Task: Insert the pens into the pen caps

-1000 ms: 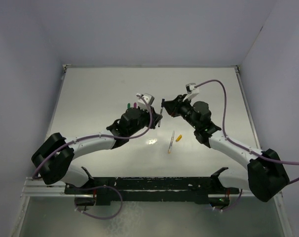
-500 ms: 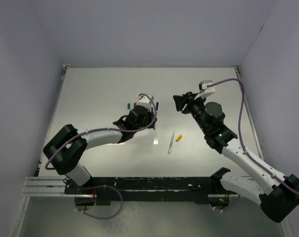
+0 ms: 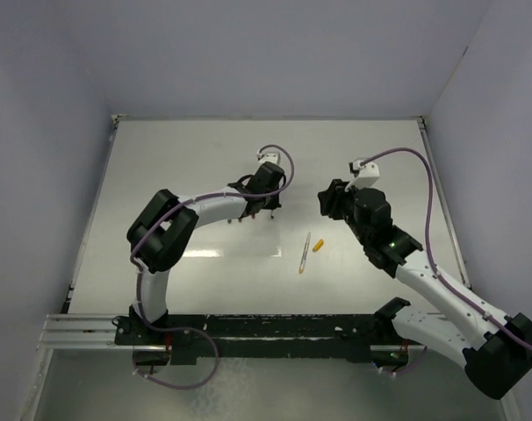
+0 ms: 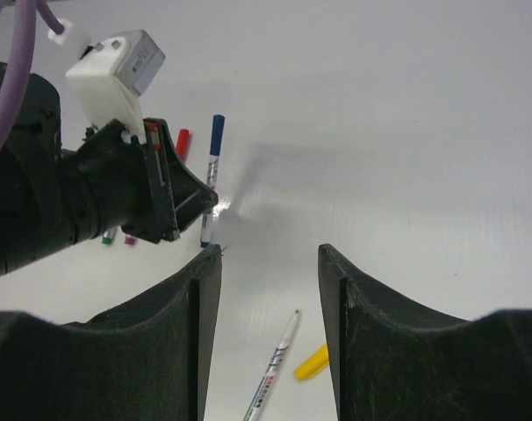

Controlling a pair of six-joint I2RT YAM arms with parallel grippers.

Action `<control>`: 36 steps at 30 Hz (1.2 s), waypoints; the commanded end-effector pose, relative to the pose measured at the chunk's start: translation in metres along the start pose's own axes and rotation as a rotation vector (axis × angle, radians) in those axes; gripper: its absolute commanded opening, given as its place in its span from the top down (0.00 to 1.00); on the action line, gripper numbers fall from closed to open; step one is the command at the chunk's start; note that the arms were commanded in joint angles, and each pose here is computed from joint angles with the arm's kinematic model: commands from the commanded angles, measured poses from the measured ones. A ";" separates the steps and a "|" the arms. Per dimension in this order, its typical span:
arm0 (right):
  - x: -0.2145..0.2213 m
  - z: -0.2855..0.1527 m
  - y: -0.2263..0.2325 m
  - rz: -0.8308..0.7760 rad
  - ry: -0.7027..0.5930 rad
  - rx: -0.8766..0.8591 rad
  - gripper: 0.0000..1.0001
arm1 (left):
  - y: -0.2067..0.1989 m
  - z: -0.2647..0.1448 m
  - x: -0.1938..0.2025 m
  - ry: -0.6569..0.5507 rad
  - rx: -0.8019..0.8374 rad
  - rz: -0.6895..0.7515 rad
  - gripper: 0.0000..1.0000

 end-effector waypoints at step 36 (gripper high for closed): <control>0.041 0.006 -0.050 0.143 0.074 0.352 0.41 | 0.000 -0.046 -0.057 -0.130 0.027 -0.006 0.61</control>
Point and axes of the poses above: each gripper's point midway between its finger pads, its own z axis out along the fingers, its own y axis along the line the jaws close on, x = y × z, the point moved 5 cm from there along -z, back along the fingers, and after that the axes turned 11 degrees about z, right-handed, at the moved point
